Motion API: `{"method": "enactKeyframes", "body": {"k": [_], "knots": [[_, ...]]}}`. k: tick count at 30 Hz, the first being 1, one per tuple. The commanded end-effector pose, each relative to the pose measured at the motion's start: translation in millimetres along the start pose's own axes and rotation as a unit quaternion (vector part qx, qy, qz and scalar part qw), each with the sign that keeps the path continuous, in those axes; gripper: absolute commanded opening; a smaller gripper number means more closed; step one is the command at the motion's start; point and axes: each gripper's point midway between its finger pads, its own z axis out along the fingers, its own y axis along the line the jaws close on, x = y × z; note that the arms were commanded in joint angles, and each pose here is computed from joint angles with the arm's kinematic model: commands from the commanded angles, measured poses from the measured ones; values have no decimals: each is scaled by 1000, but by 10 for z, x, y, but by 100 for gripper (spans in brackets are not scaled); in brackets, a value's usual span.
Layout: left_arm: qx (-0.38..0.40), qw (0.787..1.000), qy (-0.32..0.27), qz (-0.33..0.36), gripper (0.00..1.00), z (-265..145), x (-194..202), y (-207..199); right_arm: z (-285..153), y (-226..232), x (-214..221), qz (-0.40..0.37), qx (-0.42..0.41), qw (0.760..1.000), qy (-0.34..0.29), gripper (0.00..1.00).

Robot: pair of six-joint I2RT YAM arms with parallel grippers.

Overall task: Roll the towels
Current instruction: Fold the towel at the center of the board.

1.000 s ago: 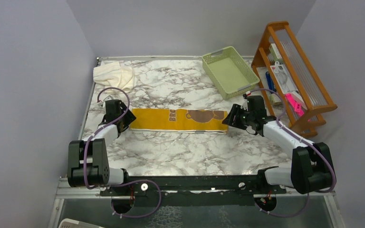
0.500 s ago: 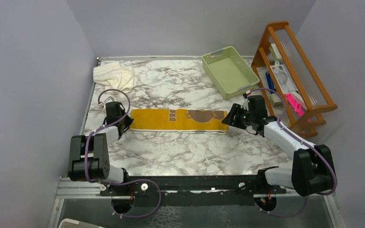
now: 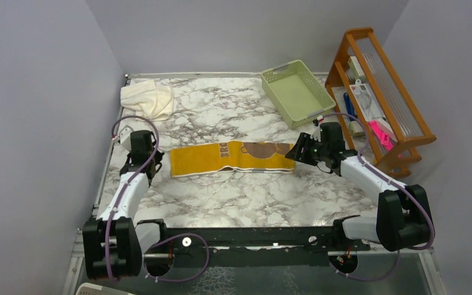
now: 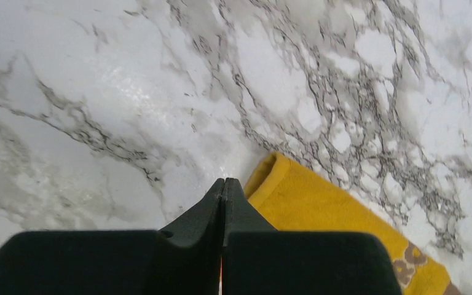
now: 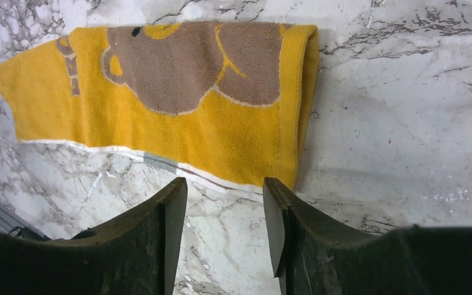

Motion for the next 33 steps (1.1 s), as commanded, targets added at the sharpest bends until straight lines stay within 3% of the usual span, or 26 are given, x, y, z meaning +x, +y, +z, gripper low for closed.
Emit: {"method": "enactKeyframes", "body": {"k": [1,6,9,16,25,31,32,33], "knots": [[-106,994,-16,-3,0,-31,-111,326,16,92,-81,-13,-24,1000,-10,50],[-41,997,56,35,1,102,172,129,-12,81,-54,-19,-25,999,-12,52],[-4,996,81,47,34,186,326,49,-18,84,-25,-25,-29,999,-8,54],[64,995,76,30,58,183,452,-88,-36,53,43,-34,-24,999,8,54],[120,980,150,44,57,304,875,-163,2,106,57,-22,-39,999,16,53],[110,972,200,47,45,363,1112,-90,-10,113,32,-21,-36,999,16,53],[107,973,200,47,41,362,1109,-88,-11,115,31,-20,-36,999,16,53],[104,973,200,47,29,363,1106,-82,-14,121,19,-20,-36,999,15,53]]}}
